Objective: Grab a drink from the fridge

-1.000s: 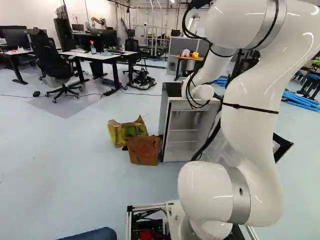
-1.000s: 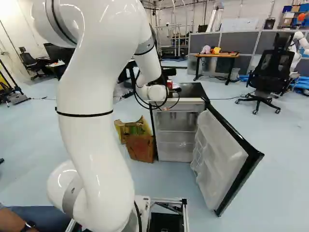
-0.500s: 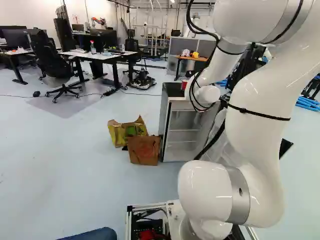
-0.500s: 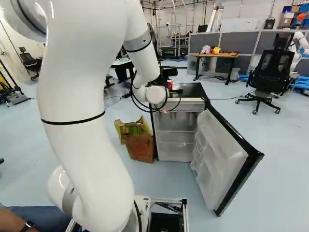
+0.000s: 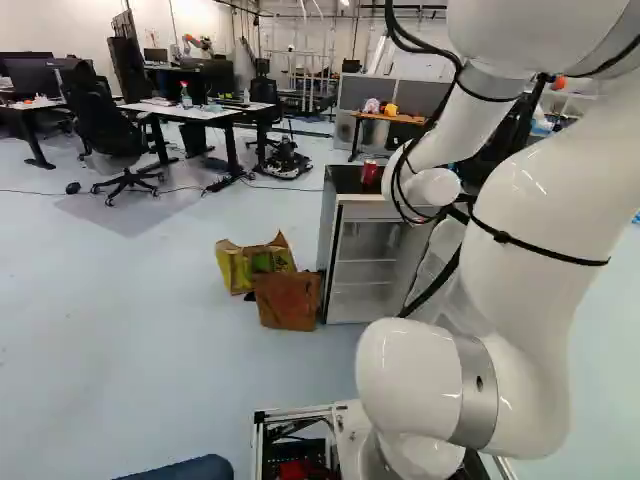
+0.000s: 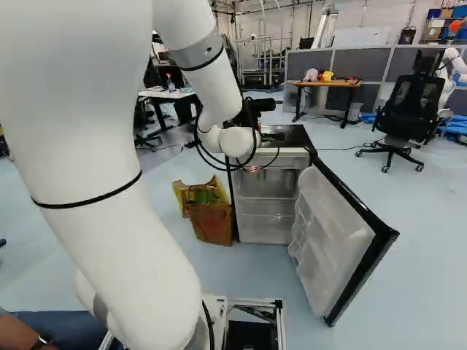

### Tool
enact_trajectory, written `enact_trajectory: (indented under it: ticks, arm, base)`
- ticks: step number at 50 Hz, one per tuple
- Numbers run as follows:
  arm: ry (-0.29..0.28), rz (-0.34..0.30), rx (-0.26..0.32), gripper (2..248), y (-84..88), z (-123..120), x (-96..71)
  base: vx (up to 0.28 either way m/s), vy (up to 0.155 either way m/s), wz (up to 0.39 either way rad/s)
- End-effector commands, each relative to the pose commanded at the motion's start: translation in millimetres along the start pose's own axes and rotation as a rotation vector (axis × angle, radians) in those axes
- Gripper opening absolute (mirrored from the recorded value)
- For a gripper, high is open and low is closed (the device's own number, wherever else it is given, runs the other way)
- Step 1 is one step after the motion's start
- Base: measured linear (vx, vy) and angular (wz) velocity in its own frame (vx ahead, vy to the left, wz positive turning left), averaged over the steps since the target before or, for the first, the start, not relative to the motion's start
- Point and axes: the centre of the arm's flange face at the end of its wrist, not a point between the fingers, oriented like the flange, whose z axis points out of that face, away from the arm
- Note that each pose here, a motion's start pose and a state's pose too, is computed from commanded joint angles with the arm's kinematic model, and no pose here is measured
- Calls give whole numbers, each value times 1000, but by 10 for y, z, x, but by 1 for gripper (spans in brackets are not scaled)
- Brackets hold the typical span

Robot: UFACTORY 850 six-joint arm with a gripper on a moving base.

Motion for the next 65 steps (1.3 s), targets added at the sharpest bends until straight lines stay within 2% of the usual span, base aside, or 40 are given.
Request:
enact_trajectory:
  ticks: [32, 65]
  arm:
    - [-107, 36, -111, 247, 468, -437, 4]
    - [-216, 85, -222, 247, 980, -672, 98]
  base:
    - [0, 0, 0]
    - [0, 0, 0]
